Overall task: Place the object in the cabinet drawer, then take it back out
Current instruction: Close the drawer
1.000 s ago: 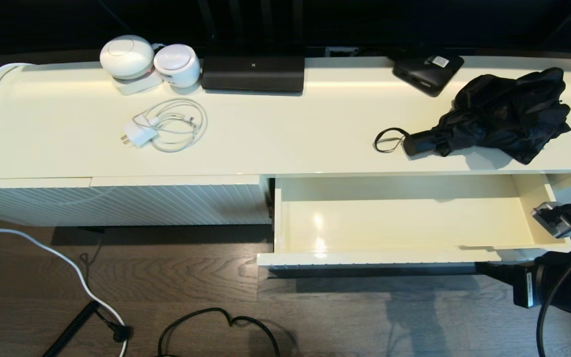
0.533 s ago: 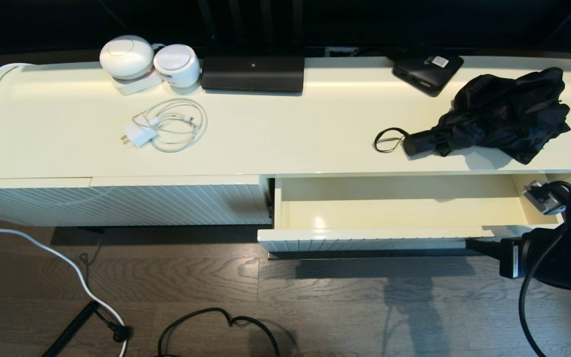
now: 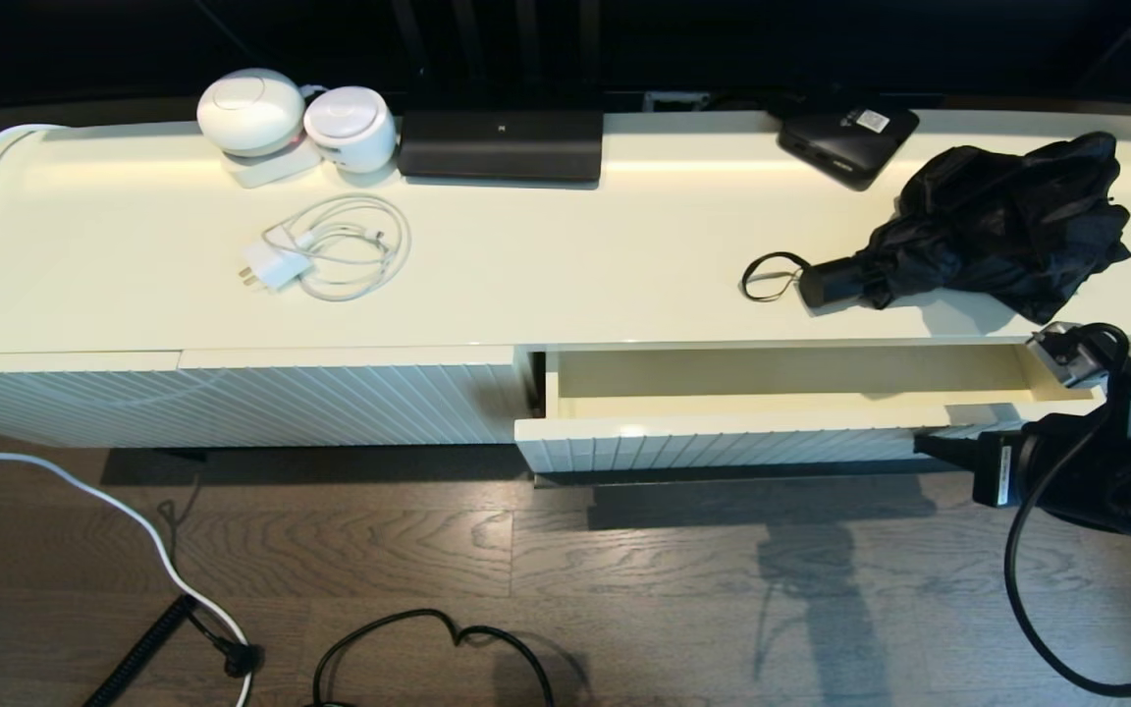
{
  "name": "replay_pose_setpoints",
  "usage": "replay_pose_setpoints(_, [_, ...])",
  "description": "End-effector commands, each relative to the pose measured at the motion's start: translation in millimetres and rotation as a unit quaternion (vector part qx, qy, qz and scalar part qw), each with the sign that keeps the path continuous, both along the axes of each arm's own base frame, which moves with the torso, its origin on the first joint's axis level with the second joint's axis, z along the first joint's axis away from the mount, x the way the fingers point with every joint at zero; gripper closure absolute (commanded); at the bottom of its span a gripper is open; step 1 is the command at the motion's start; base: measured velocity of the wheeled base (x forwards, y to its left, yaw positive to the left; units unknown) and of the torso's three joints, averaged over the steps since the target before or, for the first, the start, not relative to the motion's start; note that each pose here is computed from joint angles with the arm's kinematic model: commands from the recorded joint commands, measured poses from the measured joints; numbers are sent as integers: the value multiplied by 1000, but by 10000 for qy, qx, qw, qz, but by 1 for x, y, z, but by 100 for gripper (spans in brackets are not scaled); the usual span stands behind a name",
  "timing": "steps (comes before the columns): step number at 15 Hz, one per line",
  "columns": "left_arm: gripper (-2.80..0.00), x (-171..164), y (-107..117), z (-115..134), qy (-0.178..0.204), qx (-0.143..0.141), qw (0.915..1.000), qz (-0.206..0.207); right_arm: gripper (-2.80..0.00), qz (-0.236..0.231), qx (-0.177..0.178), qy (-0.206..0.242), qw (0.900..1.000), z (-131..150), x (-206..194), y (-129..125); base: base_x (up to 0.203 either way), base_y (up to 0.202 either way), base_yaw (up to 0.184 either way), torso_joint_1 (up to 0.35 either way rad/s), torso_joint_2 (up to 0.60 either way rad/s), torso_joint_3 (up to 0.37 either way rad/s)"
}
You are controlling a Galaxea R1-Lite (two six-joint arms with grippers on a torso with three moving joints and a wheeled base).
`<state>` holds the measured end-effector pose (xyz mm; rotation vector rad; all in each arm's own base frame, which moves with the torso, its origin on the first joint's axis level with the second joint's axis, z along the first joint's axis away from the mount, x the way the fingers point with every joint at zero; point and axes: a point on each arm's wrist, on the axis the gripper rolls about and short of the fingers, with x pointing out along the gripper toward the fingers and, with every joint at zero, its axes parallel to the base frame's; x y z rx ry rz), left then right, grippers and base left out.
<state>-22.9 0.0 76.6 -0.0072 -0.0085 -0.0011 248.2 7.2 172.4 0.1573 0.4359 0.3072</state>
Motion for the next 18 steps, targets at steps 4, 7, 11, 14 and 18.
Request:
replay_pose_setpoints(4, [0, 0, 0, 0, -3, -2, 10000, -2, 0, -115, -37, -282, 9995, 6, 4, -1, 0, 0, 0, 0, 0, 0])
replay_pose_setpoints(7, [0, 0, 0, 0, -3, -2, 10000, 5, 0, -157, 76, -386, 9991, 8, 10, 0, 0, 0, 0, 0, 0, 0])
replay_pose_setpoints(11, [0, 0, 0, 0, 4, -2, 10000, 5, 0, -80, 253, -199, 9994, 1, 20, 12, 0, 0, 0, 0, 0, 0])
replay_pose_setpoints(14, [0, 0, 0, 0, 4, -2, 10000, 5, 0, -122, 386, -270, 9988, -1, 31, 14, 0, 0, 0, 0, 0, 0])
replay_pose_setpoints(18, [0, 0, 0, 0, -3, -2, 10000, 5, 0, -139, 406, -366, 9984, -9, 47, 15, 0, 0, 0, 0, 0, 0])
